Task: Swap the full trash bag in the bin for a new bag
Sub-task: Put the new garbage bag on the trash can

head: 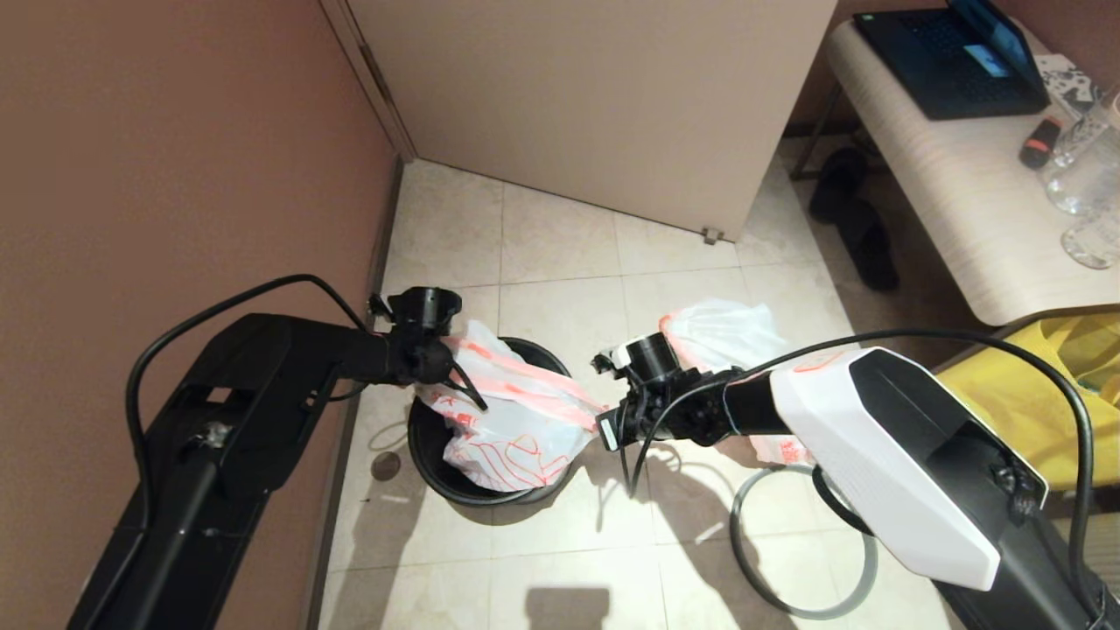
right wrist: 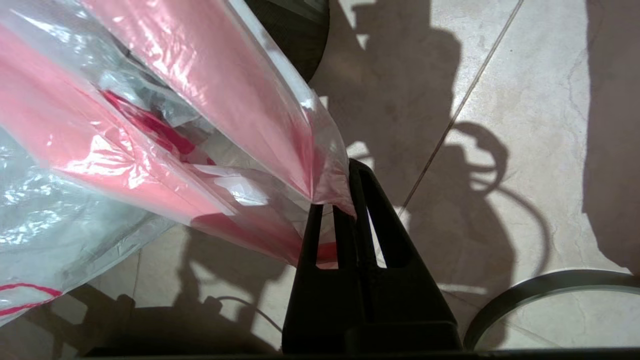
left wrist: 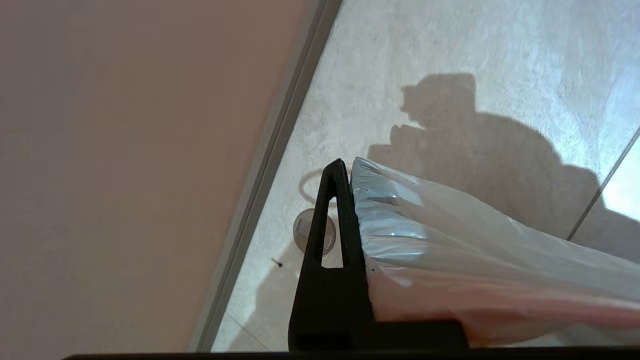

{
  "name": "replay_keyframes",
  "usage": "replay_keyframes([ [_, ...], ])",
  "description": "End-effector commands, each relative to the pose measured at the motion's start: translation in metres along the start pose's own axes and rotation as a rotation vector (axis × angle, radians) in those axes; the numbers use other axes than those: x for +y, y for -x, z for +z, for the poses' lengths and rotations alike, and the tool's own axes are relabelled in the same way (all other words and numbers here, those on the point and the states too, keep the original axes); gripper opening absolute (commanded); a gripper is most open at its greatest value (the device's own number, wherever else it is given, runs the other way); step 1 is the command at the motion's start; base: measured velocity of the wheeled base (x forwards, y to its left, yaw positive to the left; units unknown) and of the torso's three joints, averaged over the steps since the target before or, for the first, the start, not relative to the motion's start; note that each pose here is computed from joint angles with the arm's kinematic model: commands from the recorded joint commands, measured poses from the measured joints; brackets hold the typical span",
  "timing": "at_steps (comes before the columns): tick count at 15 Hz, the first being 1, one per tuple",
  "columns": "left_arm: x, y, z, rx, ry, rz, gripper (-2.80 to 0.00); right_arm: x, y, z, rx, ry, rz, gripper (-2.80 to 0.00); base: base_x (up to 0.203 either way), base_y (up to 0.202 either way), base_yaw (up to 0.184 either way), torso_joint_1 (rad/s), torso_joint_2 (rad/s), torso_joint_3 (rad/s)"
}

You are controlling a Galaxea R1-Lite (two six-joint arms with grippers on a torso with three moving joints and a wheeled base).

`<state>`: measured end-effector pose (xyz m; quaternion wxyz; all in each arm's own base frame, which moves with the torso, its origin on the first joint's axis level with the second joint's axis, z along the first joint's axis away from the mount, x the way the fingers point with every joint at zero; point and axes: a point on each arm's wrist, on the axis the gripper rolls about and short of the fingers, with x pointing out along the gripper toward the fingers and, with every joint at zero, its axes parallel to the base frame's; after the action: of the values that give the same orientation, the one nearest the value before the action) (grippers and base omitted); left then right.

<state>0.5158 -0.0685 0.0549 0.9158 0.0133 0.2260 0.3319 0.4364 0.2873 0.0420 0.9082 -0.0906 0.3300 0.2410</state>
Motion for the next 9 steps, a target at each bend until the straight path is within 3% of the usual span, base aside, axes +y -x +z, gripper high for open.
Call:
replay_keyframes([
  [1,-0.004,-0.006,-0.011,0.01,-0.01,0.004,-2.8,-0.001,-0.006,-0.006,0.017,-0.001,0.006,-2.8,0.0,0.0,0.0,0.0,0.0,0.0],
  [3,-0.006,-0.011,-0.022,0.039,-0.042,0.003,-2.8,-0.002,-0.008,-0.011,0.042,0.0,0.006,-2.8,0.0,0.0,0.0,0.0,0.0,0.0],
  [6,-0.005,0.002,-0.029,0.127,-0.082,-0.095,-2.8,-0.02,0.009,-0.003,0.083,-0.021,-0.017,-2.8,0.0,0.0,0.0,0.0,0.0,0.0],
  [9,0.009,0.043,-0.013,0.276,-0.072,-0.353,-2.8,-0.032,0.033,-0.002,0.202,-0.018,-0.034,-2.8,0.0,0.0,0.0,0.0,0.0,0.0],
])
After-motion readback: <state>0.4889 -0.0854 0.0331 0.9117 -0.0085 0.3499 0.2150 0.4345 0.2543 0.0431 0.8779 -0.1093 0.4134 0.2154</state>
